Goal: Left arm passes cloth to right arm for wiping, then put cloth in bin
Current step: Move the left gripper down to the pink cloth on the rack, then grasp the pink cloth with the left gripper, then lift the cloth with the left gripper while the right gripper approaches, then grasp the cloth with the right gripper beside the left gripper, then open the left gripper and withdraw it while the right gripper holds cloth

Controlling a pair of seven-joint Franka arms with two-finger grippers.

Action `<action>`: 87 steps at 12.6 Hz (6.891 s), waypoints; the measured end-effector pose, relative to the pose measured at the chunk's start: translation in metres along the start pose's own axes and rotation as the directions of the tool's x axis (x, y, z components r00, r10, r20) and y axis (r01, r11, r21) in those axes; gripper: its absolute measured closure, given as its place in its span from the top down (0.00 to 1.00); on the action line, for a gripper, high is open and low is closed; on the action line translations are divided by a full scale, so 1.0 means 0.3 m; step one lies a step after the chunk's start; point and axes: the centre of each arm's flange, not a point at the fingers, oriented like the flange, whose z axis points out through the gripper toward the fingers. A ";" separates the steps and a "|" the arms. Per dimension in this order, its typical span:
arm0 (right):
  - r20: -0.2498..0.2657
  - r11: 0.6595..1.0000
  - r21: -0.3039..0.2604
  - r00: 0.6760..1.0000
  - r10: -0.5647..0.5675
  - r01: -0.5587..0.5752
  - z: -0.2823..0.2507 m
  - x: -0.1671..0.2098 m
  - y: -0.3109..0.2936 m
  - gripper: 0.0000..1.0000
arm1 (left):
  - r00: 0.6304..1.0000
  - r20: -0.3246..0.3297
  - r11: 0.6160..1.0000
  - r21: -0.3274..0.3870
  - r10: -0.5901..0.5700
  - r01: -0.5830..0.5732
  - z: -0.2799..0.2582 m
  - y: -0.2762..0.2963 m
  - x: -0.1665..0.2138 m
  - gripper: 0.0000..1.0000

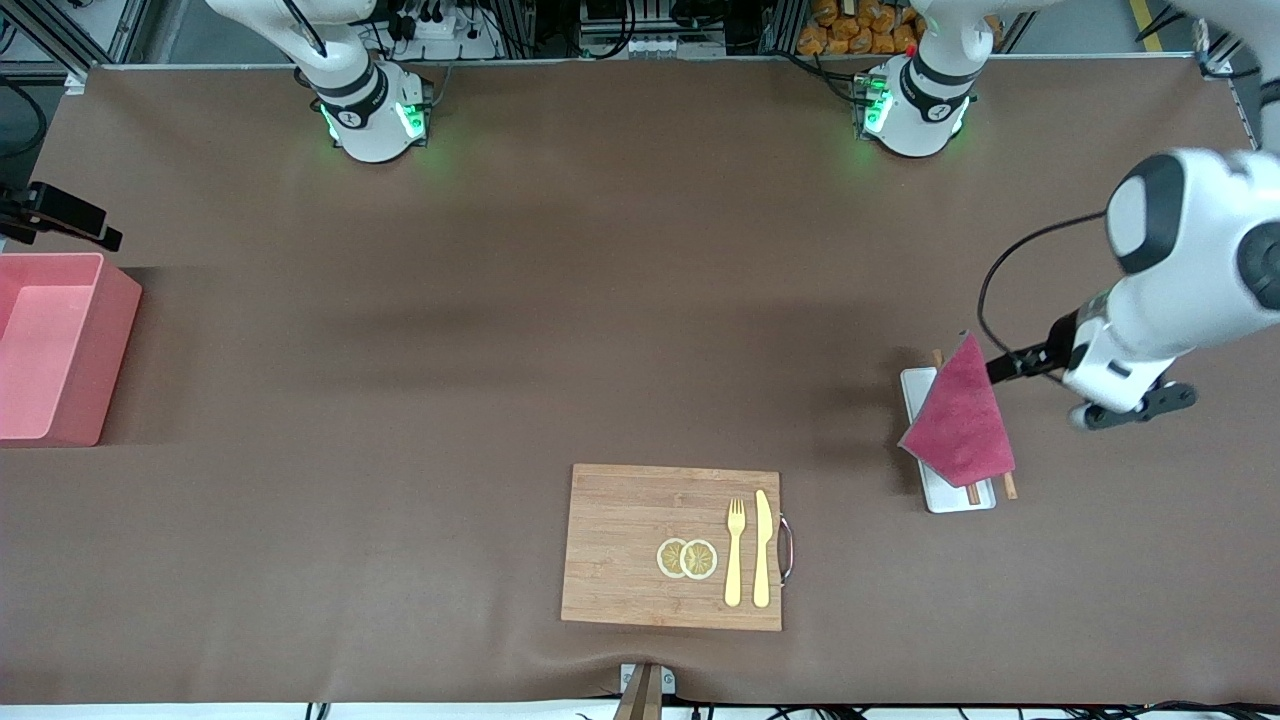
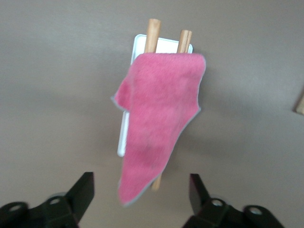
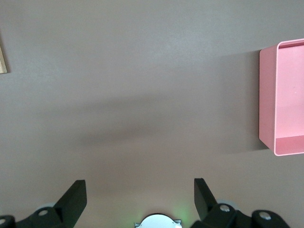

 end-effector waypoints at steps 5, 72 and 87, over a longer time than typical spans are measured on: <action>0.000 1.000 0.000 1.000 0.000 0.000 0.000 0.000 0.000 1.00 | 1.000 0.010 1.000 0.021 0.003 -0.004 0.183 0.027 0.051 0.42; 0.495 0.732 0.218 0.719 0.488 -0.646 0.853 0.349 -0.750 1.00 | 0.496 0.629 0.218 -0.468 -0.599 0.856 0.033 1.647 -0.752 0.02; 0.494 0.734 0.231 0.727 0.476 -0.638 0.944 0.305 -0.848 0.03 | 0.325 0.725 0.085 -0.347 -0.607 0.934 -0.007 1.636 -0.718 0.08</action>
